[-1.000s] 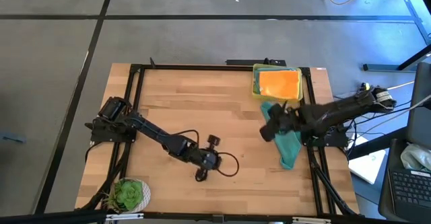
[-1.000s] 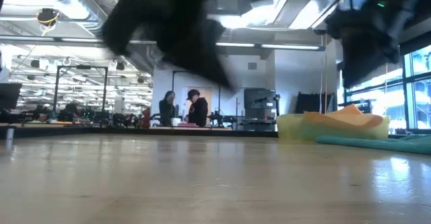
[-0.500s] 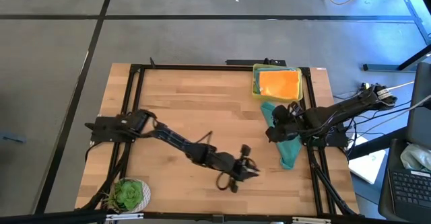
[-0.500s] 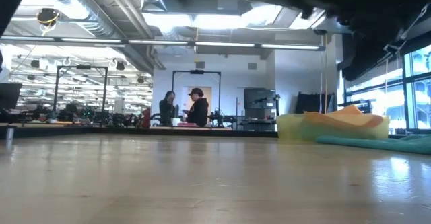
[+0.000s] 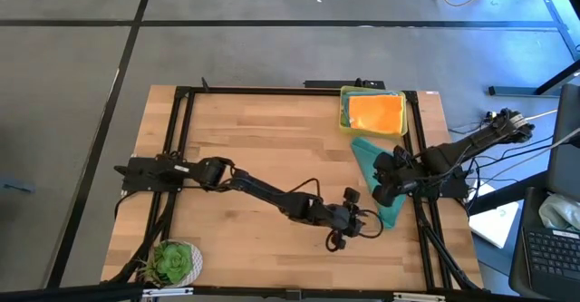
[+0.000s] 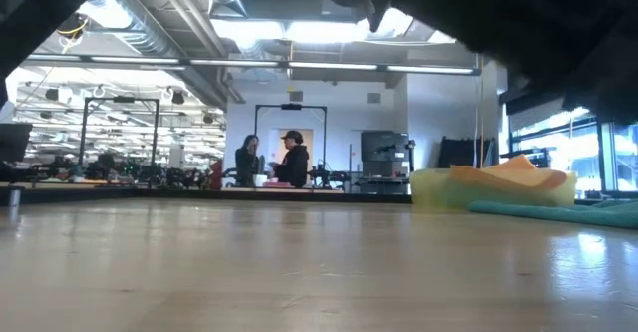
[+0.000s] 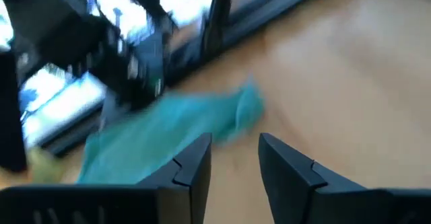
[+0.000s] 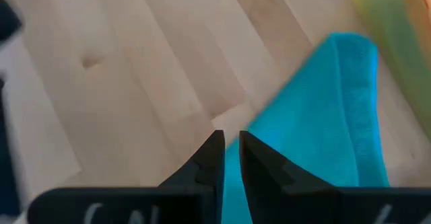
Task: Fold microfiber towels
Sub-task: Fold the blue microfiber cloth
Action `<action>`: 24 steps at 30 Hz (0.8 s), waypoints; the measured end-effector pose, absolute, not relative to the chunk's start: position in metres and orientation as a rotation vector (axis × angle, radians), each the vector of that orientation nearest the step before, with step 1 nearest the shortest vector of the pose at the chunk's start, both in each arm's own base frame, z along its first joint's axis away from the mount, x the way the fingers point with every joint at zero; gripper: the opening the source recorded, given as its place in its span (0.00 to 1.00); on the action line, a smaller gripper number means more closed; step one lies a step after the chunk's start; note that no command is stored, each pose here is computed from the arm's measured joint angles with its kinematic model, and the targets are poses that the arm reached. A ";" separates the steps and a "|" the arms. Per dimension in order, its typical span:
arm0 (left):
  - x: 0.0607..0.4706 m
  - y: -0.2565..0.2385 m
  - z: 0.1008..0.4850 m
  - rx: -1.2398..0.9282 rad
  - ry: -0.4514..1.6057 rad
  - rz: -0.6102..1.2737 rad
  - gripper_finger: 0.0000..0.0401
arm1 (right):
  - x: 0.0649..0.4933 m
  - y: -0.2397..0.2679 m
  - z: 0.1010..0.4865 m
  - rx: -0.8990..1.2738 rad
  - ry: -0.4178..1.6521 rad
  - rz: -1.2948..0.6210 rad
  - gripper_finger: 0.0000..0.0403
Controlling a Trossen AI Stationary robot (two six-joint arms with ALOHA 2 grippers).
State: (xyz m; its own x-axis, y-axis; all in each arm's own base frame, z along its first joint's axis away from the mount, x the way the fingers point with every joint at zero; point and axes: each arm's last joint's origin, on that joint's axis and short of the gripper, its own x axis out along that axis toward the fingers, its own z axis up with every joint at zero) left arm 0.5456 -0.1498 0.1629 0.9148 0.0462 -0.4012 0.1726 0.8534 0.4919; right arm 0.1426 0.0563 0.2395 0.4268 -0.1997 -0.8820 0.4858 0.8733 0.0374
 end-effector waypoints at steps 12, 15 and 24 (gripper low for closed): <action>0.526 -0.142 0.152 0.742 0.730 -0.053 0.29 | 0.125 0.098 0.207 0.602 1.324 -0.075 0.12; 0.521 -0.129 0.145 0.746 0.850 -0.038 0.29 | 0.124 0.114 0.207 0.689 1.322 0.053 0.12; 0.513 -0.121 0.149 0.666 0.938 -0.034 0.26 | 0.127 0.139 0.188 0.556 1.315 0.028 0.15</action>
